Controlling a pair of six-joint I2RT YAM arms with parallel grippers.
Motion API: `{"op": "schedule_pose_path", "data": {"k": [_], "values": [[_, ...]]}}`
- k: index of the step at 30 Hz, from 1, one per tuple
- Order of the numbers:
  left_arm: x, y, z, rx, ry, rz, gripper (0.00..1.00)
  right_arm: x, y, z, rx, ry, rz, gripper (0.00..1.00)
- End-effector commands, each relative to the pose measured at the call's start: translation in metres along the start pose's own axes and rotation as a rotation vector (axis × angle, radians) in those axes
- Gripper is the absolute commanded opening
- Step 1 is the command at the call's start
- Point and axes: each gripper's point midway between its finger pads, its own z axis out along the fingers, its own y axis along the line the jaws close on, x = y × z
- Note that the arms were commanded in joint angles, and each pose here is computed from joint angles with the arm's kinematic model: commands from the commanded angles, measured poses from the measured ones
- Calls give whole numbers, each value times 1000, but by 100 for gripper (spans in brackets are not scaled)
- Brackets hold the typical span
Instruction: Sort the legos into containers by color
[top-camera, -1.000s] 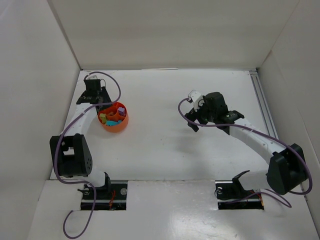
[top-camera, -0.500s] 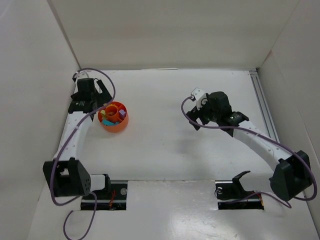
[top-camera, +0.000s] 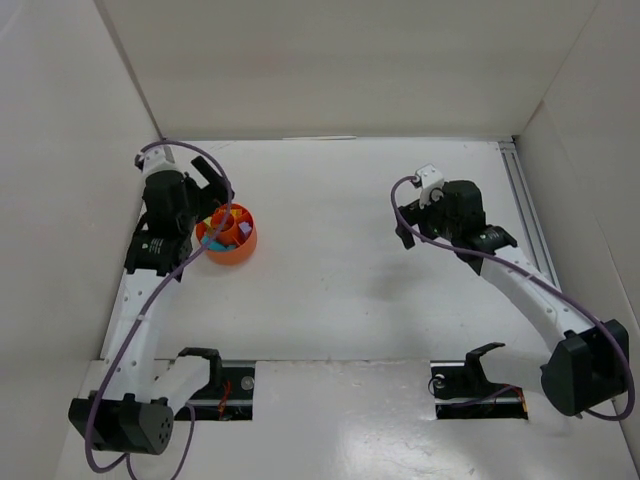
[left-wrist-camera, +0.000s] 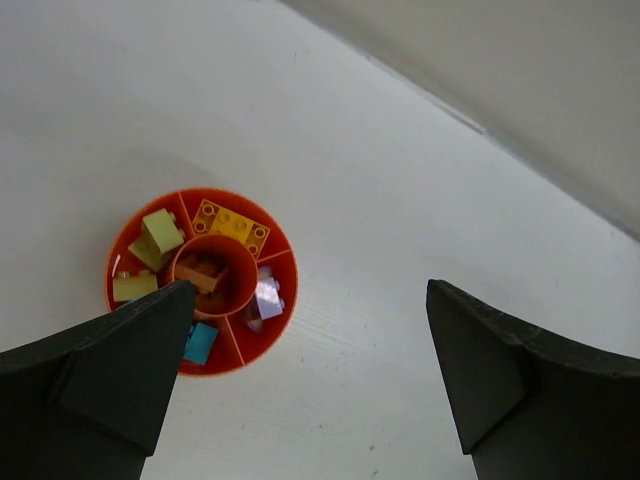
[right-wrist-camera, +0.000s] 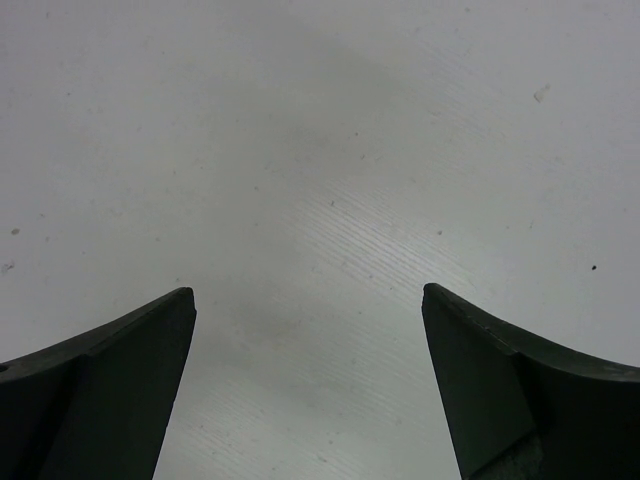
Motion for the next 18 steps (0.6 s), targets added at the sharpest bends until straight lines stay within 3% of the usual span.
{"op": "schedule_pose_path", "data": {"k": [1, 18], "values": [[33, -1, 0, -12, 78, 15, 100, -8, 3, -1, -8, -46, 58, 99], [65, -26, -6, 38, 168, 73, 100, 15, 8, -11, 3, -57, 112, 99]]}}
